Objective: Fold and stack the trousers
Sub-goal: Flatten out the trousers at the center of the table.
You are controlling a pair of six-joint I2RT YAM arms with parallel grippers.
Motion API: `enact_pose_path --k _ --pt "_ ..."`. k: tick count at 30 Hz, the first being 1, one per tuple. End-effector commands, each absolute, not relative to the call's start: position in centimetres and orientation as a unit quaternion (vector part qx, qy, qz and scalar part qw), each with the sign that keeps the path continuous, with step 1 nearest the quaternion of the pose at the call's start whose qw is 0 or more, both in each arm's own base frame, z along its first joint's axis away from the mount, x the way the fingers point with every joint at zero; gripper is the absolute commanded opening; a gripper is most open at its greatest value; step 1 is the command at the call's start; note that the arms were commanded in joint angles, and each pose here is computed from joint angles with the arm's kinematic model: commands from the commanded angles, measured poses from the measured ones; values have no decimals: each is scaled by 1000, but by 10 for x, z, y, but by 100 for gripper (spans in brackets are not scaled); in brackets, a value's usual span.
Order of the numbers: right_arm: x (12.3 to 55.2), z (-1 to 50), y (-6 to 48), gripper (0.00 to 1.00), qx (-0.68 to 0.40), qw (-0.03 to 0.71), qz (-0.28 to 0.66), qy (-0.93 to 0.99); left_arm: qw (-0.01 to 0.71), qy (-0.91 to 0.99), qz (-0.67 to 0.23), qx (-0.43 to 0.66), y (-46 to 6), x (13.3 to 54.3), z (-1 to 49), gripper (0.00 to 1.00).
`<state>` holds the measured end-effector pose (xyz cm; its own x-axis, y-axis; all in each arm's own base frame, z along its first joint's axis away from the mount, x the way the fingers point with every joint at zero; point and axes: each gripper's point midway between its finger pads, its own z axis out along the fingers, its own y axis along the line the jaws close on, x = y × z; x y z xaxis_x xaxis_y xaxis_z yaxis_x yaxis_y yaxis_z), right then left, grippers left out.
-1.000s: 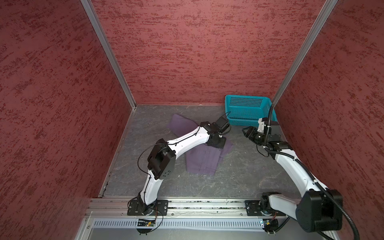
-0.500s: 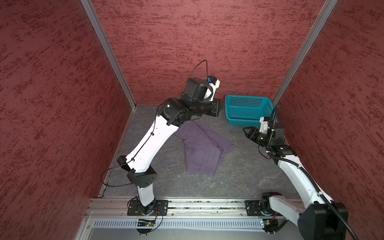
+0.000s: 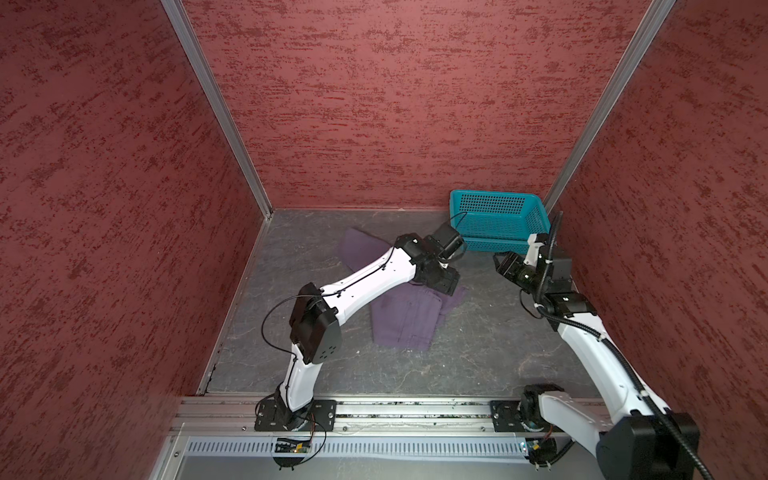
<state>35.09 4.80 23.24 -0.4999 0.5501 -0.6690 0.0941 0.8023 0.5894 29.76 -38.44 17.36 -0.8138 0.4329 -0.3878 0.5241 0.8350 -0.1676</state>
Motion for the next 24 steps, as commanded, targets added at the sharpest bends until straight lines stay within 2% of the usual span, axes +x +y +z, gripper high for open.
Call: enact_pose_path --k 1,9,14,16,18,21,24 --pt "353 253 39 59 202 501 241 806 175 944 -116 254 -386 305 161 82" --pt "349 244 31 61 215 493 217 815 125 958 -53 254 -375 305 96 86" --pt "351 245 33 62 214 494 225 812 102 963 -40 247 -372 303 63 84" --pt "351 245 33 62 214 493 228 812 94 965 -44 241 -371 304 56 74" --pt "351 246 34 62 214 493 228 812 86 967 -53 233 -369 305 52 46" --pt "349 246 32 62 215 493 224 813 81 968 -78 224 -371 306 61 16" --pt "347 244 30 63 218 493 220 813 103 962 -124 222 -379 313 103 1"
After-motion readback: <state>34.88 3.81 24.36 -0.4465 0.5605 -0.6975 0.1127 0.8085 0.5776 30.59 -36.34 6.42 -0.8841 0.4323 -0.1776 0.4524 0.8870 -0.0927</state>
